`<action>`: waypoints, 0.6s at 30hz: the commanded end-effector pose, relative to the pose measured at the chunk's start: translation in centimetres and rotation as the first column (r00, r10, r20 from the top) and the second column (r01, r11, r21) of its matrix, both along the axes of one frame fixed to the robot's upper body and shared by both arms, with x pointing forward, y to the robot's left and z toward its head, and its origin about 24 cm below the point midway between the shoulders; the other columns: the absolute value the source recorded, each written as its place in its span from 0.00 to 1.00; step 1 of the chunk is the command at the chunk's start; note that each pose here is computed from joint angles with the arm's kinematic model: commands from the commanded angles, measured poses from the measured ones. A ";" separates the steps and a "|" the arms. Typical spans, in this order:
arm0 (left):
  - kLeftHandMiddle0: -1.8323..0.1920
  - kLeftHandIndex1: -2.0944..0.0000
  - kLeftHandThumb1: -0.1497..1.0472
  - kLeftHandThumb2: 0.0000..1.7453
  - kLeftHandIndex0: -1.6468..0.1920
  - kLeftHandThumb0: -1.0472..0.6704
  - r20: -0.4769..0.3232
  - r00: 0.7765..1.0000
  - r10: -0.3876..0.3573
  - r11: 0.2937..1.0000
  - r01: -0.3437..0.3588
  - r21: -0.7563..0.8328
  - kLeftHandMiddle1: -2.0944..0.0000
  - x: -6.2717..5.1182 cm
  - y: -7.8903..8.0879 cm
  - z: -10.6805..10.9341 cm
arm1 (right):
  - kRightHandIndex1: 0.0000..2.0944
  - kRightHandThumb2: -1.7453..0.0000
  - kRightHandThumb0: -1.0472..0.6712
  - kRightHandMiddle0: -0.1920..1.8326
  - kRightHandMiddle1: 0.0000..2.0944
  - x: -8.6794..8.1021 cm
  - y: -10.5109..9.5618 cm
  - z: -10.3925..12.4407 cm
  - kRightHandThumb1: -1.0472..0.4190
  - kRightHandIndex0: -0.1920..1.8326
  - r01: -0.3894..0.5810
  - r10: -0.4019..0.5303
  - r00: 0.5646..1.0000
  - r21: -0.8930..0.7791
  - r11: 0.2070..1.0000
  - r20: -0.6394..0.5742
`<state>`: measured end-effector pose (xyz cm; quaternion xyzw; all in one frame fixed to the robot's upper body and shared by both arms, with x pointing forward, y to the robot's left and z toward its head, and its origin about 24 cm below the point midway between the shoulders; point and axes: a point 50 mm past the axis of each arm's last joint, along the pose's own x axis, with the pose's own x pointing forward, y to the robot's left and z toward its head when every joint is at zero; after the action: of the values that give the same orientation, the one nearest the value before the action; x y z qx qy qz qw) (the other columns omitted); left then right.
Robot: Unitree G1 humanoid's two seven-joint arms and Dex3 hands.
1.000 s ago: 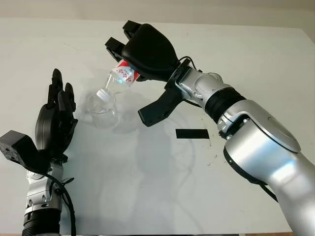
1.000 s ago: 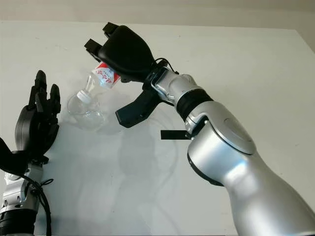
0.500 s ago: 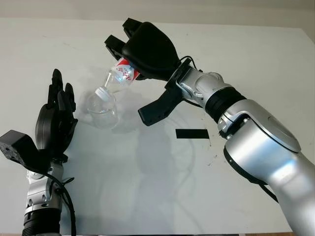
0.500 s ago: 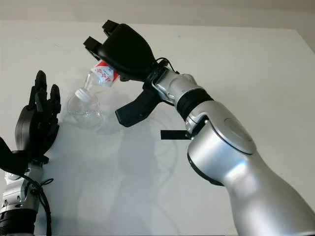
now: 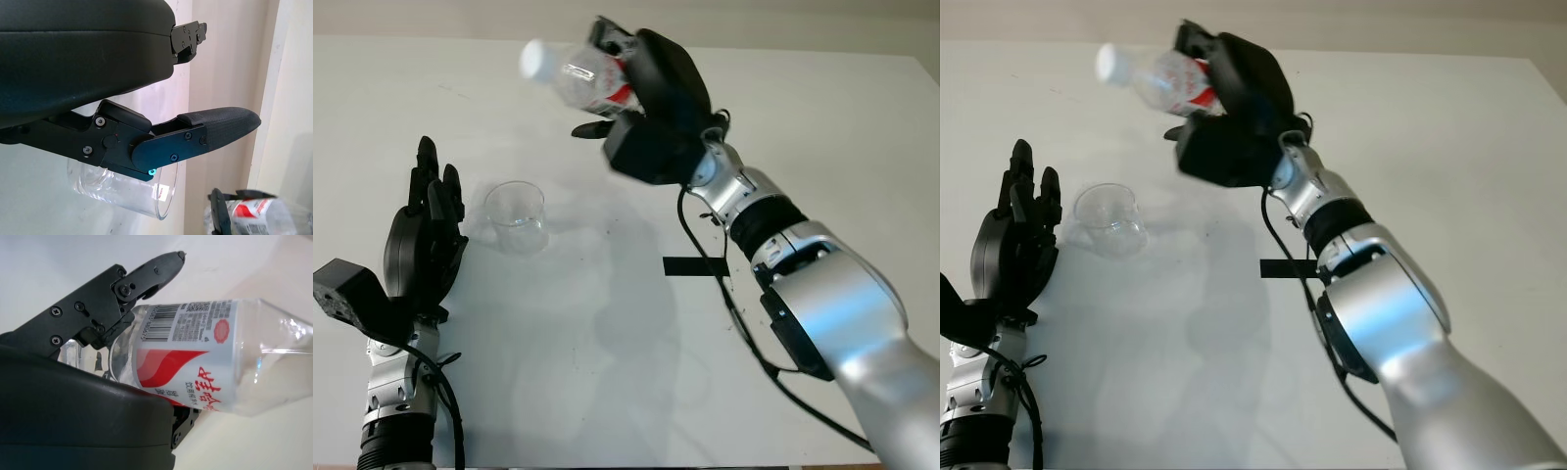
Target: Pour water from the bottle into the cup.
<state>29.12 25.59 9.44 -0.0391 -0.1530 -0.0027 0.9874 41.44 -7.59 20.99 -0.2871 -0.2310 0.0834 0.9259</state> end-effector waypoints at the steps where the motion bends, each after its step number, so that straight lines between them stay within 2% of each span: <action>1: 1.00 1.00 1.00 0.40 1.00 0.12 -0.020 1.000 0.005 1.000 -0.005 -0.008 1.00 -0.2 0.1 -0.5 | 1.00 0.83 0.50 0.58 1.00 0.0 -0.1 0.0 0.00 0.65 -0.029 0.034 0.998 0.099 0.995 -0.048; 4: 1.00 1.00 1.00 0.40 1.00 0.12 -0.020 1.000 0.003 1.000 -0.003 -0.010 1.00 -0.2 0.1 -0.5 | 1.00 0.82 0.51 0.59 1.00 0.1 -1.2 -1.0 0.00 0.64 -0.068 0.110 0.982 0.252 0.965 -0.154; 7: 1.00 1.00 1.00 0.40 1.00 0.12 -0.021 1.000 0.002 1.000 -0.002 -0.010 1.00 -0.2 0.1 -0.5 | 1.00 0.79 0.51 0.58 1.00 0.2 -2.2 -2.2 0.00 0.65 -0.073 0.208 0.940 0.439 0.896 -0.270; 10: 1.00 1.00 1.00 0.40 1.00 0.12 -0.022 1.000 0.001 1.000 -0.001 -0.012 1.00 -0.2 0.2 -0.5 | 1.00 0.76 0.53 0.45 1.00 -0.2 -3.2 -3.2 0.00 0.80 -0.069 0.294 0.899 0.560 0.825 -0.323; 11: 1.00 1.00 1.00 0.40 1.00 0.12 -0.023 1.000 -0.001 1.000 0.001 -0.014 1.00 -0.1 0.2 -0.5 | 1.00 0.76 0.53 0.46 1.00 -0.4 -3.6 -3.6 0.00 0.84 -0.065 0.317 0.887 0.588 0.806 -0.336; 13: 1.00 1.00 1.00 0.40 1.00 0.12 -0.024 1.000 -0.006 1.000 0.005 -0.016 1.00 -0.1 0.1 -0.5 | 1.00 0.76 0.53 0.47 1.00 -0.9 -4.3 -4.2 0.00 0.89 -0.058 0.336 0.872 0.608 0.792 -0.355; 18: 1.00 1.00 1.00 0.40 1.00 0.12 -0.027 1.000 -0.004 1.000 0.004 -0.007 1.00 -0.1 0.2 -0.5 | 1.00 0.77 0.54 0.47 1.00 -3.4 -5.9 -5.5 0.00 0.88 -0.133 0.301 0.901 0.463 0.876 -0.313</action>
<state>29.26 25.61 9.41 -0.0427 -0.1496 -0.0057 0.9878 38.68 -13.07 15.00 -0.0025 -0.0655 0.1844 0.9807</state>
